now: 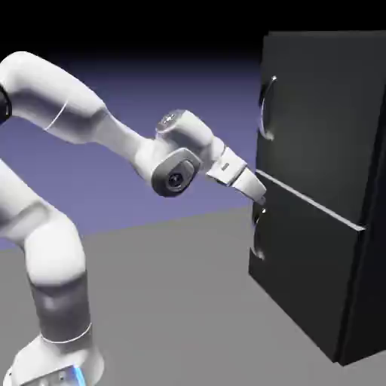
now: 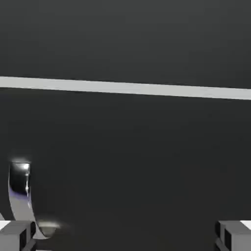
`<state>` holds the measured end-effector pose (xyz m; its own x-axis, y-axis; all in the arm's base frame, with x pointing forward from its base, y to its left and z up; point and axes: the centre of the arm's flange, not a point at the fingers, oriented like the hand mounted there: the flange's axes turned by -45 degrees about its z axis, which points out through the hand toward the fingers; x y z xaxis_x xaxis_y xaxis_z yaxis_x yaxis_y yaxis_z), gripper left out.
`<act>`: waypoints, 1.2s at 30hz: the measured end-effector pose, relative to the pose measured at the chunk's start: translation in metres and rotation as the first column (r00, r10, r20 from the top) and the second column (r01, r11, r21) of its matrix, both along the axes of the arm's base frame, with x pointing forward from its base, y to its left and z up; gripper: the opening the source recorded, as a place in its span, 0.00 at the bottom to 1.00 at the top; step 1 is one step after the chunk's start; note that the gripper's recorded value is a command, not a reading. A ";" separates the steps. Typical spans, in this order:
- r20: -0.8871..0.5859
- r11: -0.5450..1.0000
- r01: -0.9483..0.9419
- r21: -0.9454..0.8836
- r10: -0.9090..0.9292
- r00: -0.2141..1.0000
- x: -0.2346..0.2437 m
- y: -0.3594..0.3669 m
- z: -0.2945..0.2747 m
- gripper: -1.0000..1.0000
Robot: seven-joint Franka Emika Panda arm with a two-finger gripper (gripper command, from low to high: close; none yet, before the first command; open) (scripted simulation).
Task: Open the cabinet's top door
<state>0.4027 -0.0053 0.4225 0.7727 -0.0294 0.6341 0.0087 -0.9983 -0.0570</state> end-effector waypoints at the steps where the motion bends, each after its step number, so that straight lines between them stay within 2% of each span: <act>1: -0.042 1.000 0.014 0.028 -0.013 0.999 0.004 -0.003 -0.014 1.00; 9: -0.366 0.974 0.177 0.141 -0.115 0.924 0.016 -0.027 -0.131 1.00; 14: -0.521 0.947 0.298 0.117 -0.197 0.830 0.006 -0.046 -0.195 1.00; 19: -0.615 0.912 0.407 0.041 -0.298 0.730 -0.010 -0.070 -0.243 1.00; 27: -0.616 0.831 0.543 -0.121 -0.492 0.616 -0.029 -0.118 -0.272 1.00; 36: -0.409 0.735 0.637 -0.231 -0.668 0.622 -0.019 -0.160 -0.232 1.00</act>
